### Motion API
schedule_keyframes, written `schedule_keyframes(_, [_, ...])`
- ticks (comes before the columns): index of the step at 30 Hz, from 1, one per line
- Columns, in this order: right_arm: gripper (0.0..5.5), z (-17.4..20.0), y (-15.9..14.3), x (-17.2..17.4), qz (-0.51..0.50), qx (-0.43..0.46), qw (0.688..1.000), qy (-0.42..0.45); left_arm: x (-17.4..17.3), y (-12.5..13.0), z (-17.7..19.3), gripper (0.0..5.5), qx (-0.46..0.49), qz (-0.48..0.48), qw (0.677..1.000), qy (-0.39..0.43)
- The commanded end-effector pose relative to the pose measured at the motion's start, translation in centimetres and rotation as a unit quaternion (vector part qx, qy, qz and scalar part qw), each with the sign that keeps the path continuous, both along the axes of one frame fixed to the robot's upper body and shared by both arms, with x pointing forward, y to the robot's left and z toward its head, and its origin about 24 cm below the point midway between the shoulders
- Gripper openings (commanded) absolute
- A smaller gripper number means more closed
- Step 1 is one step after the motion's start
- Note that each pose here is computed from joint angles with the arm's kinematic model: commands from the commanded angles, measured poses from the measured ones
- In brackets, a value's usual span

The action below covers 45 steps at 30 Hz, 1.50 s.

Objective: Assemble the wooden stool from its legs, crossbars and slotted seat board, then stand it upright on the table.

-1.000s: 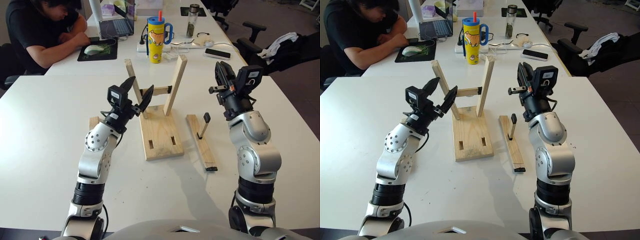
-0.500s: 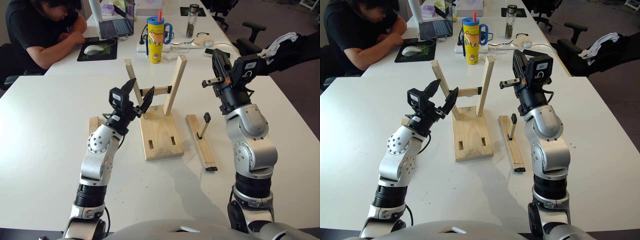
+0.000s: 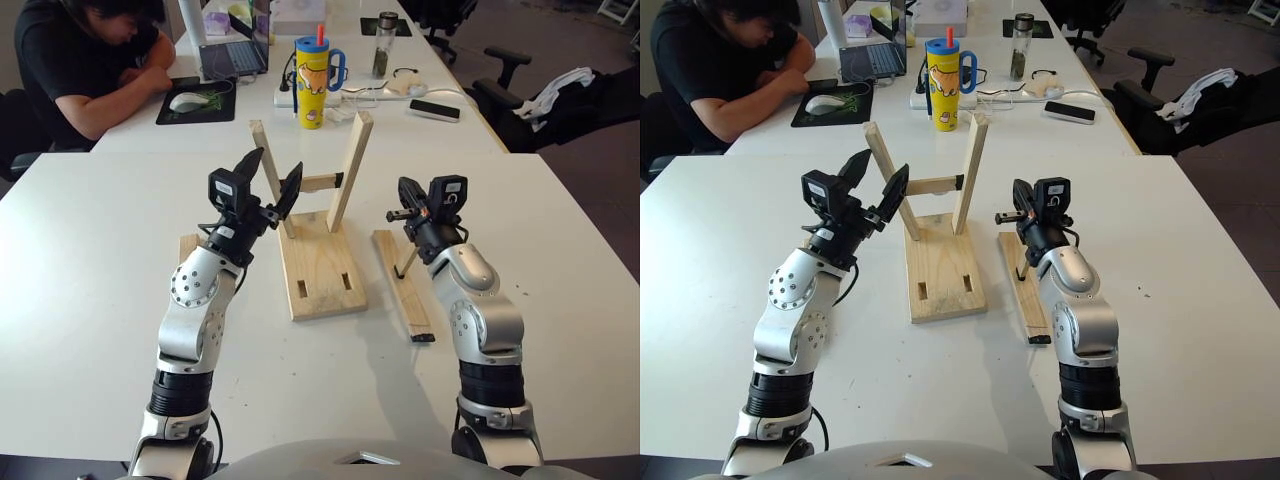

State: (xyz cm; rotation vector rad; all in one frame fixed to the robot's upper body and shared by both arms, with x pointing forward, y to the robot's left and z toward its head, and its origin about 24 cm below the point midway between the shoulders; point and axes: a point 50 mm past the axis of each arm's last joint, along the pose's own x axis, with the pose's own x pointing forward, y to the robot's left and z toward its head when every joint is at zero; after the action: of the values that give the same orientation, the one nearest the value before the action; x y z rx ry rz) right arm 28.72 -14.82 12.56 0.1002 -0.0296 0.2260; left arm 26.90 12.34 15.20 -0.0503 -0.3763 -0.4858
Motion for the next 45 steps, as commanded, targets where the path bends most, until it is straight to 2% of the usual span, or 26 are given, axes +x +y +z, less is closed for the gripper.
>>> schedule_keyframes(1, [0.00, -2.4, -1.1, -0.4, -0.027, 0.001, 0.999, 0.030, 0.5, -0.1, -0.1, 3.40, 0.003, -0.001, 1.000, 0.001])
schedule_keyframes(5, [0.00, 1.7, -0.2, 0.0, -0.006, -0.016, 0.996, -0.083, 0.7, -0.2, -0.4, 3.40, 0.019, 0.001, 1.000, 0.002])
schedule_keyframes(11, [0.00, 6.1, 1.8, -0.6, 0.051, -0.034, 0.985, -0.164, 0.8, 0.1, -0.8, 3.40, 0.013, 0.024, 1.000, 0.008])
schedule_keyframes(14, [0.00, 5.2, 2.3, -2.2, 0.112, -0.050, 0.984, -0.128, 1.5, 0.3, -0.3, 3.66, 0.004, 0.034, 0.999, 0.004])
schedule_keyframes(18, [0.00, 1.9, 2.4, -4.8, 0.173, -0.077, 0.982, -0.029, 1.1, 1.8, -1.1, 4.21, -0.018, 0.065, 0.997, 0.024])
schedule_keyframes(22, [0.00, -1.1, 0.9, -5.8, 0.164, -0.021, 0.981, 0.104, 0.7, 2.2, -0.8, 4.80, -0.028, 0.074, 0.997, 0.022])
schedule_keyframes(26, [0.65, -2.7, -1.3, -7.1, 0.146, -0.043, 0.971, 0.186, 0.0, 2.3, -1.1, 5.39, -0.035, 0.076, 0.996, 0.030])
schedule_keyframes(31, [1.35, -3.8, -2.2, -7.4, 0.148, -0.078, 0.956, 0.243, -1.0, 2.5, -1.2, 5.40, -0.044, 0.096, 0.994, 0.030])
schedule_keyframes(39, [2.55, -4.3, -3.5, -7.2, 0.099, -0.143, 0.946, 0.272, -1.2, 2.1, -1.5, 5.40, -0.040, 0.092, 0.994, 0.039])
schedule_keyframes(45, [2.70, -4.8, -3.7, -7.0, 0.069, -0.146, 0.944, 0.288, -0.9, 1.8, -1.5, 5.40, -0.028, 0.082, 0.996, 0.037])
